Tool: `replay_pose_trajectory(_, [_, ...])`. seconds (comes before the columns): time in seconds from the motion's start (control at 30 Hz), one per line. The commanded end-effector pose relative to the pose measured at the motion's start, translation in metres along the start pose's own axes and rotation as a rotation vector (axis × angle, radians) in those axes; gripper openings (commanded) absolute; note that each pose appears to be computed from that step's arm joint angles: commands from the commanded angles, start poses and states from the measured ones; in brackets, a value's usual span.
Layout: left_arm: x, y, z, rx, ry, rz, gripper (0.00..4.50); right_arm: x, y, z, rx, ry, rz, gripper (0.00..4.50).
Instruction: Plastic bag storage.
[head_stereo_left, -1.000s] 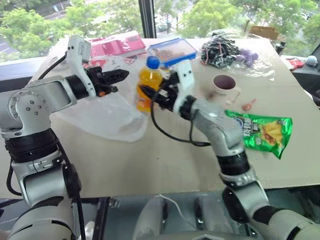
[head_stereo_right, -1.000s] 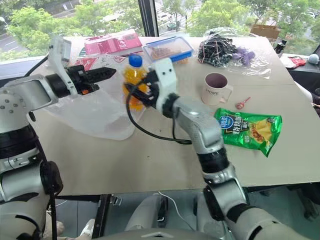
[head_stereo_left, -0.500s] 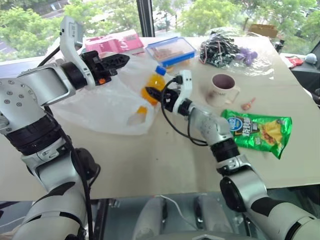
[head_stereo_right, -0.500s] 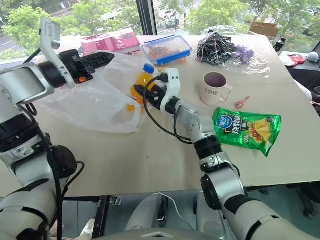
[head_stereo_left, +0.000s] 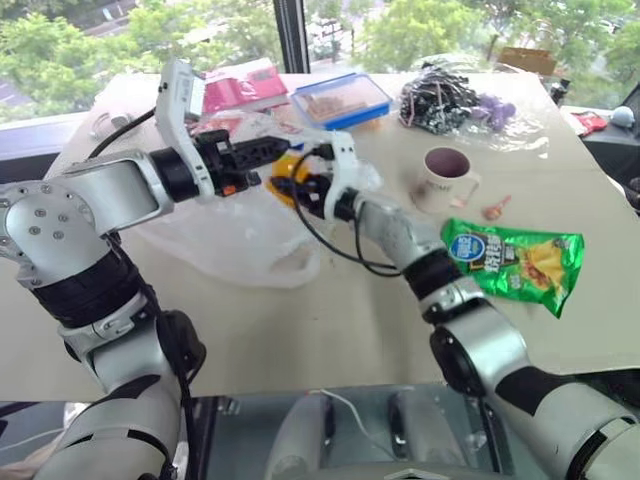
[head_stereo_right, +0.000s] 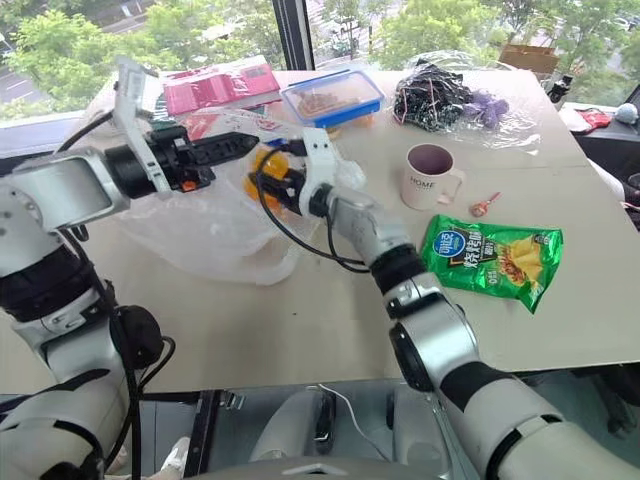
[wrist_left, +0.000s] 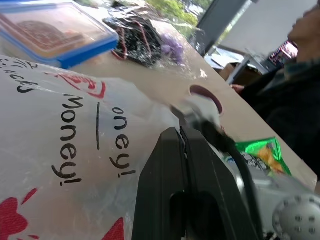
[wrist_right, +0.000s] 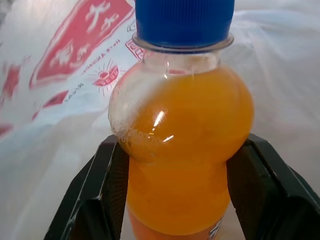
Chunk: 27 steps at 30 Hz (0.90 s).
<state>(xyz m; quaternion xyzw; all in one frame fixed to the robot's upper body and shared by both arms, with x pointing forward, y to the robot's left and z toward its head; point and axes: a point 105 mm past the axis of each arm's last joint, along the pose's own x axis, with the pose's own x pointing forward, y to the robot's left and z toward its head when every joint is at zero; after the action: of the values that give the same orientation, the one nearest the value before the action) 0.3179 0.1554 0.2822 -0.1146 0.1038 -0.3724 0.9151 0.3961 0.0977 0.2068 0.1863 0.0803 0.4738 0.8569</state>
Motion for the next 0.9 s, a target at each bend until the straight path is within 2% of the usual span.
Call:
replay_pose_trajectory(0.03, [-0.005, -0.009, 0.006, 0.052, -0.017, -0.015, 0.0, 0.044, 0.093, -0.008, 0.072, -0.018, 0.189, 2.44])
replay_pose_trajectory(0.1, [-0.006, -0.009, 0.006, 0.056, -0.018, -0.006, 0.0, 0.047, 0.082, -0.012, 0.06, 0.012, 0.12, 2.44])
replay_pose_trajectory(0.17, [-0.006, -0.007, 0.005, 0.057, -0.022, 0.013, 0.0, 0.048, 0.082, -0.014, -0.005, 0.032, 0.139, 3.35])
replay_pose_trajectory(0.27, [-0.006, 0.002, 0.006, 0.044, -0.043, 0.072, 0.0, 0.045, 0.078, -0.007, -0.136, 0.018, 0.157, 4.39])
replay_pose_trajectory(0.3, [-0.004, 0.008, 0.005, 0.035, -0.058, 0.104, 0.0, 0.041, 0.074, -0.007, -0.241, 0.027, 0.167, 4.47])
replay_pose_trajectory(0.4, [0.002, 0.021, 0.002, 0.013, -0.085, 0.166, 0.0, 0.027, 0.071, -0.006, -0.412, 0.036, 0.239, 4.47])
replay_pose_trajectory(0.53, [0.014, 0.038, 0.001, -0.026, -0.118, 0.207, 0.0, -0.023, 0.056, 0.011, -0.547, 0.023, 0.304, 4.47])
replay_pose_trajectory(0.7, [0.03, 0.041, -0.001, -0.046, -0.128, 0.168, 0.0, -0.081, 0.04, 0.022, -0.581, 0.04, 0.196, 4.47])
replay_pose_trajectory(0.9, [0.044, 0.039, -0.003, -0.052, -0.135, 0.127, 0.0, -0.143, 0.017, 0.031, -0.576, 0.014, -0.051, 4.47])
